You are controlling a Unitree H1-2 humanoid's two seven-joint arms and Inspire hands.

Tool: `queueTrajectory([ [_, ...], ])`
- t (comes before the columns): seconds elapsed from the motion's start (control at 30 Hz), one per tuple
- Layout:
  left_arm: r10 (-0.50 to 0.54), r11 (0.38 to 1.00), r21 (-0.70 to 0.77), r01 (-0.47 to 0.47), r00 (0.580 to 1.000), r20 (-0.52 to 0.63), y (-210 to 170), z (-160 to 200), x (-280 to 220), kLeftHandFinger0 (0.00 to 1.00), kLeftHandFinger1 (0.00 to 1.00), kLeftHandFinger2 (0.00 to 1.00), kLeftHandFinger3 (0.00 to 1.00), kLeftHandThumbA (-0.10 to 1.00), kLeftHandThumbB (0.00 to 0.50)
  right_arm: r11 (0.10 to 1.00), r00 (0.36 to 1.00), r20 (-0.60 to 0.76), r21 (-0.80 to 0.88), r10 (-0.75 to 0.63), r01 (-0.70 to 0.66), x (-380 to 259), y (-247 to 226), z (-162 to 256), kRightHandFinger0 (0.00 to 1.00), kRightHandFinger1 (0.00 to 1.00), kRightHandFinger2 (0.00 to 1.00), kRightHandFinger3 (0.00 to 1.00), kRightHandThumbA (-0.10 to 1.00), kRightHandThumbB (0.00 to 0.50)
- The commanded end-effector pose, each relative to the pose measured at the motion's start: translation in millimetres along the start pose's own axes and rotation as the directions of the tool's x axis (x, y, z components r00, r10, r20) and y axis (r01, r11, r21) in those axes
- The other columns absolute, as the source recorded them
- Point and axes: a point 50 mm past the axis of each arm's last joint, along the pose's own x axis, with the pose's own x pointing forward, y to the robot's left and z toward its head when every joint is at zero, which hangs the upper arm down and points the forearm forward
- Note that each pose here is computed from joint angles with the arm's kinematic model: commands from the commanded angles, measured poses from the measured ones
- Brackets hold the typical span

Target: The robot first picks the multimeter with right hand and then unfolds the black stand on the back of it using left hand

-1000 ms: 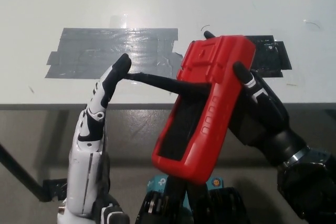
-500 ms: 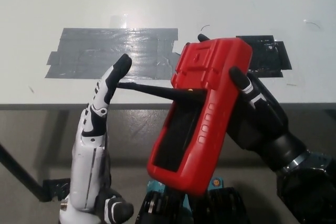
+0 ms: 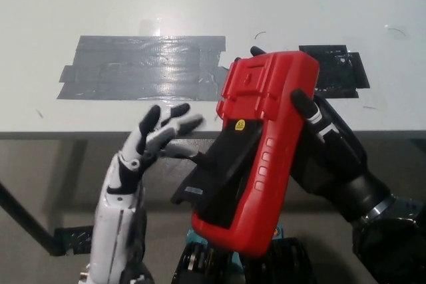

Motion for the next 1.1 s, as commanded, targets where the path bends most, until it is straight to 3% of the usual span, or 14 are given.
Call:
queueTrajectory([
  [0.0,0.02,1.0,-0.009,-0.019,0.998,0.056,3.1,12.1,2.0,0.87,0.51,0.93,1.0,1.0,0.095,0.995,0.995,0.035,0.032,0.095,-0.096,4.9,20.9,5.9,0.0,0.42,0.8,0.82,-0.1,0.128],
  [0.07,0.025,1.0,-0.001,-0.025,0.998,0.054,1.2,11.9,1.9,0.79,0.53,0.94,1.0,1.0,0.1,0.995,0.994,0.038,0.028,0.099,-0.1,5.9,20.8,6.8,0.0,0.44,0.82,0.82,-0.1,0.119],
  [0.17,0.024,1.0,-0.007,-0.024,0.999,0.046,0.0,11.1,0.7,0.75,0.57,0.98,1.0,1.0,0.112,0.994,0.994,0.044,0.036,0.102,-0.103,6.6,21.1,7.0,0.0,0.47,0.84,0.85,-0.1,0.118],
  [0.37,0.021,1.0,-0.011,-0.021,0.999,0.029,-0.2,9.4,-2.3,0.71,0.6,0.99,1.0,1.0,0.1,0.994,0.994,0.054,0.054,0.091,-0.093,6.5,21.3,7.7,0.0,0.47,0.85,0.87,-0.1,0.131],
  [0.47,0.025,1.0,-0.007,-0.025,0.999,0.042,2.0,5.9,1.7,0.75,0.65,1.0,1.0,1.0,0.11,0.993,0.992,0.059,0.044,0.111,-0.114,12.9,20.7,10.8,0.0,0.49,0.87,0.91,-0.1,0.125],
  [0.6,0.024,1.0,-0.007,-0.023,0.999,0.046,2.1,5.7,2.3,0.71,0.65,1.0,1.0,1.0,0.093,0.993,0.992,0.07,0.038,0.106,-0.109,15.2,20.2,12.9,0.0,0.5,0.86,0.9,-0.1,0.132],
  [0.67,0.025,1.0,-0.006,-0.025,0.999,0.047,2.2,5.2,2.3,0.73,0.67,1.0,1.0,1.0,0.096,0.994,0.992,0.073,0.025,0.1,-0.102,15.9,19.7,14.6,0.0,0.46,0.83,0.83,-0.1,0.143],
  [0.7,0.025,1.0,-0.009,-0.024,0.999,0.045,2.1,5.0,1.7,0.76,0.7,1.0,1.0,1.0,0.101,0.995,0.992,0.074,0.022,0.099,-0.101,16.2,18.7,15.7,0.0,0.45,0.82,0.81,-0.1,0.14],
  [0.83,0.027,1.0,-0.01,-0.027,0.999,0.037,4.1,6.1,-1.9,0.7,0.71,1.0,1.0,1.0,0.1,0.994,0.991,0.092,0.04,0.094,-0.098,16.4,14.6,20.1,0.0,0.43,0.79,0.8,-0.1,0.107],
  [0.87,0.033,0.999,-0.013,-0.033,0.999,0.033,2.7,6.9,-3.0,0.69,0.7,1.0,1.0,1.0,0.095,0.995,0.991,0.107,0.048,0.08,-0.086,14.0,12.5,23.0,0.0,0.43,0.79,0.8,-0.1,0.107],
  [0.9,0.037,0.999,-0.003,-0.037,0.999,0.03,2.2,6.9,-3.9,0.6,0.64,1.0,1.0,1.0,0.089,0.996,0.989,0.126,0.048,0.072,-0.079,13.2,9.3,27.7,0.0,0.44,0.78,0.79,-0.1,0.099],
  [0.93,0.041,0.999,0.02,-0.041,0.999,0.021,2.4,6.6,-5.7,0.58,0.61,1.0,1.0,1.0,0.101,0.996,0.989,0.136,0.045,0.064,-0.071,12.8,6.9,33.3,0.0,0.44,0.77,0.78,-0.1,0.094],
  [1.0,0.043,0.997,0.069,-0.043,0.999,0.007,0.9,7.6,-9.1,0.51,0.57,0.91,1.0,1.0,0.129,0.997,0.986,0.152,0.04,0.061,-0.068,11.9,5.4,38.5,0.0,0.47,0.76,0.83,-0.1,0.072],
  [1.07,0.028,0.995,0.1,-0.027,1.0,-0.01,-4.3,6.5,-13.5,0.44,0.54,0.87,1.0,1.0,0.108,0.997,0.984,0.167,0.04,0.056,-0.063,11.8,4.1,44.5,0.0,0.48,0.76,0.84,-0.1,0.083],
])
